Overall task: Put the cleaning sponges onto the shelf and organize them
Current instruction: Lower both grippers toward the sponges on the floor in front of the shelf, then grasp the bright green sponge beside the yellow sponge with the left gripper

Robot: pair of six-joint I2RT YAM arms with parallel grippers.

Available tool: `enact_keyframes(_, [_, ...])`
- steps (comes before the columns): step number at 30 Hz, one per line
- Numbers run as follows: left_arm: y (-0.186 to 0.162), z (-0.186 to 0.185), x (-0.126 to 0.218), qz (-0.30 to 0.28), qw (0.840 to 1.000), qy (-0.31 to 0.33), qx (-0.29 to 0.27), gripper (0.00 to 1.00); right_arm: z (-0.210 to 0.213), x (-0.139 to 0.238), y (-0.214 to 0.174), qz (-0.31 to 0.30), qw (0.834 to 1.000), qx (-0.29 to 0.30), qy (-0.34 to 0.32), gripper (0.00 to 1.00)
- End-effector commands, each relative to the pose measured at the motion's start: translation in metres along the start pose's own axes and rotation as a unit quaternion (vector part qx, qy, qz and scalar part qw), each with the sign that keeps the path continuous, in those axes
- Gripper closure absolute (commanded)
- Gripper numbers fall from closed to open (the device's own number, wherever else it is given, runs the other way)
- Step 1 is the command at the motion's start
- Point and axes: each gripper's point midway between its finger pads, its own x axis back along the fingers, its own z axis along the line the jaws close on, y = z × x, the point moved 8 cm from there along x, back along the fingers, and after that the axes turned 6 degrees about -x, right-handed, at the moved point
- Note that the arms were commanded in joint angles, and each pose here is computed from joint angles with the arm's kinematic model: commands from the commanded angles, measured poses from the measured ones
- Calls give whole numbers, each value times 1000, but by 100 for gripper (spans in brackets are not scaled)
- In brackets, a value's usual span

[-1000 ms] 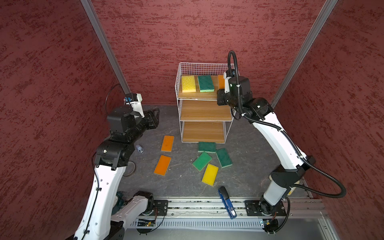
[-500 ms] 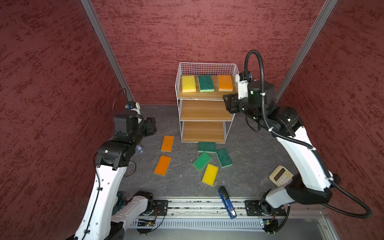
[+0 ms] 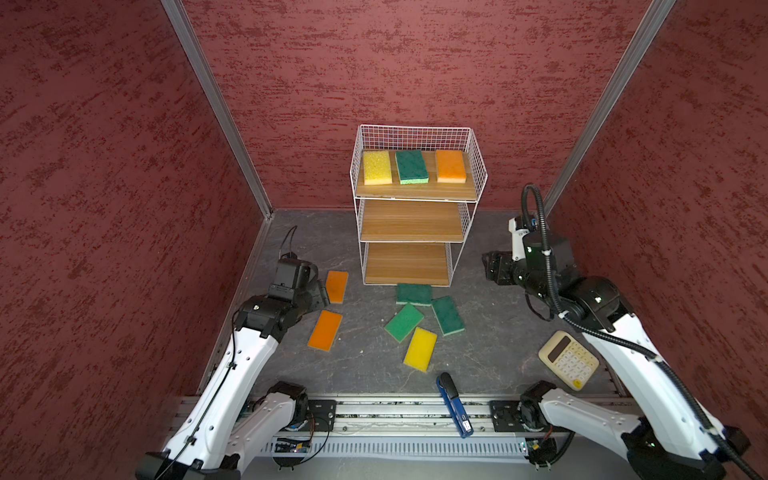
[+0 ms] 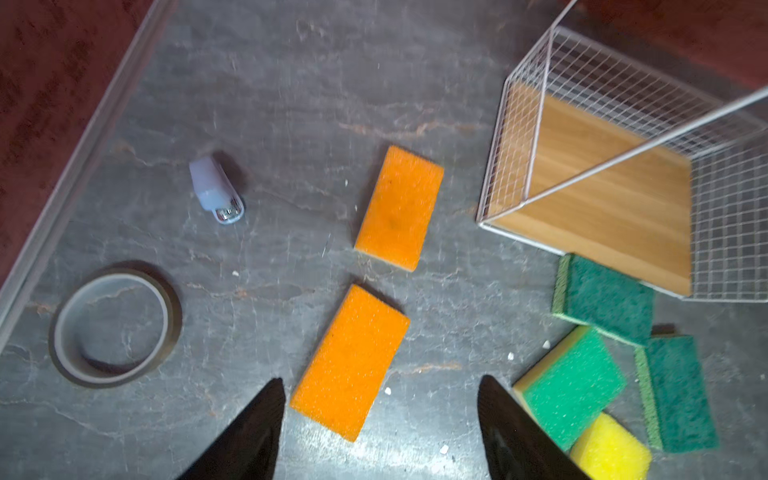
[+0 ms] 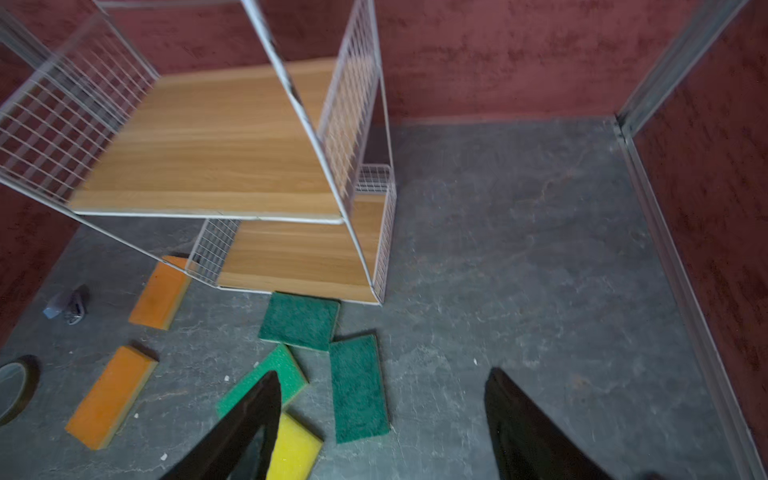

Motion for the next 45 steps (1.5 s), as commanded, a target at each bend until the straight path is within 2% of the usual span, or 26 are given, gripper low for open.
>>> enact_keyframes(1, [-8, -3, -15, 1, 1000, 9, 16, 24, -7, -14, -18, 23, 998, -42, 32, 20])
enact_keyframes(5, [-29, -7, -32, 28, 999, 15, 11, 21, -18, -33, -42, 50, 996, -59, 35, 18])
enact_keyframes(11, [-62, -23, -40, 36, 999, -2, -30, 19, -30, -59, -80, 95, 991, -82, 48, 18])
enact_keyframes(14, [-73, -43, -43, 32, 996, -53, -69, 14, -31, -70, -98, 102, 987, -93, 76, 17])
enact_keyframes(16, [-81, -63, -42, 19, 988, -95, -123, 13, -32, -74, -108, 103, 986, -102, 85, 17])
enact_keyframes(20, [-103, -103, -45, 12, 960, -160, -230, 11, -35, -78, -120, 108, 983, -113, 93, 16])
enact_keyframes(23, [-115, -122, -56, 19, 946, -176, -272, 10, -37, -80, -125, 112, 983, -116, 91, 15])
enact_keyframes(29, [-124, -146, -74, 15, 930, -194, -311, 9, -41, -84, -135, 124, 982, -118, 84, 15])
enact_keyframes(39, [-133, -161, -89, 26, 904, -216, -368, 2, -41, -85, -136, 122, 981, -123, 85, 15])
enact_keyframes(45, [-136, -164, -99, 38, 894, -200, -399, 0, -42, -85, -137, 125, 981, -126, 83, 15])
